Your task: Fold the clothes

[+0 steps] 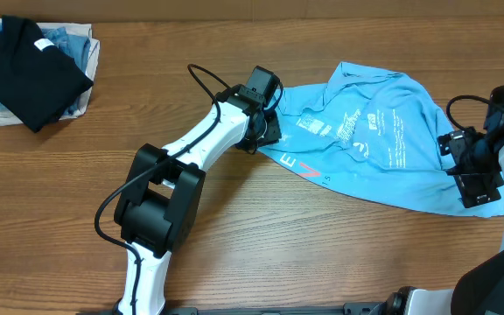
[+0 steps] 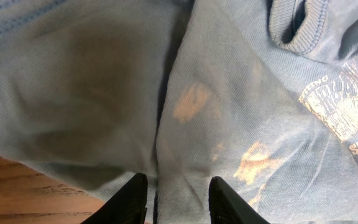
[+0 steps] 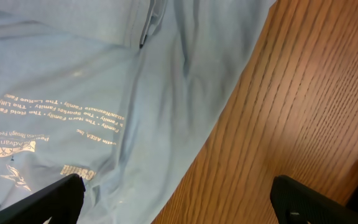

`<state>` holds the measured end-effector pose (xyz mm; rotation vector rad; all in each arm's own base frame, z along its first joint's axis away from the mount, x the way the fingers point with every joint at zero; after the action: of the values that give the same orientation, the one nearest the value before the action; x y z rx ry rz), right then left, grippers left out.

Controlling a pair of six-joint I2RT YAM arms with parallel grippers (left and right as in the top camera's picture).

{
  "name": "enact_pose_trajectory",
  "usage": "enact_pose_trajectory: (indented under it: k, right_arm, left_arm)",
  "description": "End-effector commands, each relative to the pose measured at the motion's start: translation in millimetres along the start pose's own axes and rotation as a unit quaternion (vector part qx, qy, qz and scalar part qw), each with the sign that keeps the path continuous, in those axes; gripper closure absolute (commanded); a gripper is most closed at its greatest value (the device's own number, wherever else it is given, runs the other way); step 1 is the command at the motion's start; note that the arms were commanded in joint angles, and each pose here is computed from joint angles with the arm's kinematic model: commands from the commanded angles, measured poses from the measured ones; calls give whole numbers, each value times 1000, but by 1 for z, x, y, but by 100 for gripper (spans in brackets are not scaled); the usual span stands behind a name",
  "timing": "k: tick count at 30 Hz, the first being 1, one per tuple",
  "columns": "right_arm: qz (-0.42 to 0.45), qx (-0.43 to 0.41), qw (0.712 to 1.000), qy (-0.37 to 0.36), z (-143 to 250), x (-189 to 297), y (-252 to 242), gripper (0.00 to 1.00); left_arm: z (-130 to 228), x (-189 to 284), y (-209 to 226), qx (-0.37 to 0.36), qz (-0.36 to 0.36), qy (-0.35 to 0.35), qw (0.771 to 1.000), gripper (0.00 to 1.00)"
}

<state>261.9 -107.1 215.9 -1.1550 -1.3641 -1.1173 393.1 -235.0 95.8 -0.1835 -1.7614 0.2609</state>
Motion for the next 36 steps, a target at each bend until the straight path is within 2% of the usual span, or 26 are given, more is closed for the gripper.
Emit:
enact_pose_trajectory:
  k: [1, 14, 15, 21, 26, 30, 32, 36]
  right_arm:
    - [1, 3, 1000, 0, 1, -2, 1, 0]
    - [2, 4, 1000, 0, 1, -2, 0, 0]
    - [2, 4, 1000, 0, 1, -2, 0, 0]
    - [2, 4, 1000, 0, 1, -2, 0, 0]
    - [2, 4, 1000, 0, 1, -2, 0, 0]
    - [4, 4, 1000, 1, 1, -2, 0, 0]
    - [6, 4, 1000, 2, 1, -2, -1, 3]
    - [14, 4, 1000, 7, 3, -2, -4, 14]
  left_arm:
    - [2, -7, -8, -4, 1, 4, 1000, 65]
    - [2, -14, -9, -6, -2, 2, 1000, 66]
    - [2, -14, -9, -6, -3, 1, 1000, 68]
    - [-1, -14, -4, -6, -19, -10, 1000, 96]
    - [-6, -6, 0, 1, -22, -12, 1000, 96]
    - [-12, 19, 4, 9, -24, -26, 999, 96]
    - [-15, 35, 5, 12, -22, -36, 999, 96]
    - [-18, 78, 11, 19, -34, -68, 997, 96]
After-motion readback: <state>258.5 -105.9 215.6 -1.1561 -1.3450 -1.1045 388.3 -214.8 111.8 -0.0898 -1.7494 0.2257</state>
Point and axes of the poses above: each gripper's point midway between its finger pads, its own x axis back along the fingers, its own y axis along the line the jaws close on, z = x × y, the point moved 8 cm from there along x, back along the fingers, and after that the axes turned 7 degrees about -x, right-handed, at the moved point
